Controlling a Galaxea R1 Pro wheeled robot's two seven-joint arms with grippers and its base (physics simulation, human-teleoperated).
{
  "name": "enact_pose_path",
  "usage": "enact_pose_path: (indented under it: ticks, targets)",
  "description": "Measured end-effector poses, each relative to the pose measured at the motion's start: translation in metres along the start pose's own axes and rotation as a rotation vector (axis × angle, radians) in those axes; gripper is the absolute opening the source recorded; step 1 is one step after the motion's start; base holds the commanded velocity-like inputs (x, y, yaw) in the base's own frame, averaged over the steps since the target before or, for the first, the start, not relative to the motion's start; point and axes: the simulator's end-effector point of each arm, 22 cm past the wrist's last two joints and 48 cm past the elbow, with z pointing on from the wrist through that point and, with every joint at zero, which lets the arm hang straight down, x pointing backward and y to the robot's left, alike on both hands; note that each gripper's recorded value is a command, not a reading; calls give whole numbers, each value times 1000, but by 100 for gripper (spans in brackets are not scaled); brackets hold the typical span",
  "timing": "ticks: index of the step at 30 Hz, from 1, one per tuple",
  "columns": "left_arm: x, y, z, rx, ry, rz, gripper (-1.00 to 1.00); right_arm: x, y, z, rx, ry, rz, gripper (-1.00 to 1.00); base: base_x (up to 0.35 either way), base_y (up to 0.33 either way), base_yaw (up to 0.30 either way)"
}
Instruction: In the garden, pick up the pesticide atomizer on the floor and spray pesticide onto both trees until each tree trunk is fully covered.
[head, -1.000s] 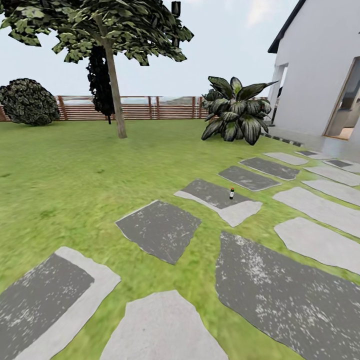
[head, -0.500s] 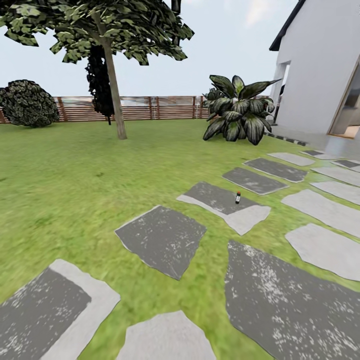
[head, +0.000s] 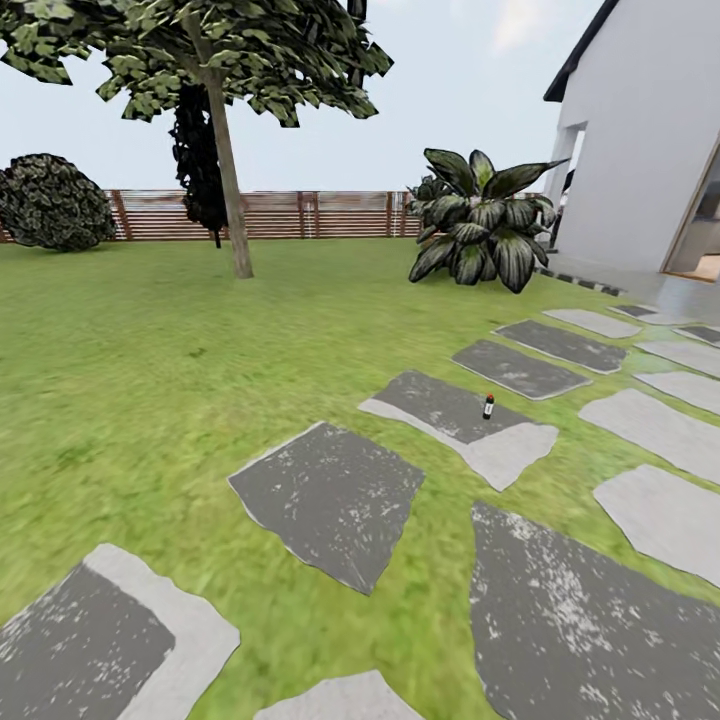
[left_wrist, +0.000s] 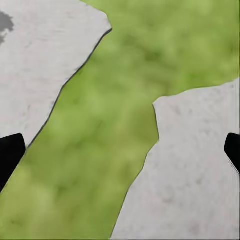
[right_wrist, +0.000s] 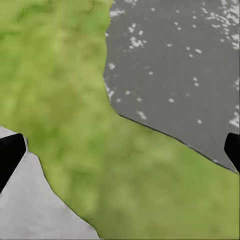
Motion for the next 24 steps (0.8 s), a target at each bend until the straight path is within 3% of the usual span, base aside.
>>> enact_pose_path:
  ticks: [24]
  targets:
    - [1,0,0,0,2,0,100,1,0,0,-1,2,-2,100,317,100,0]
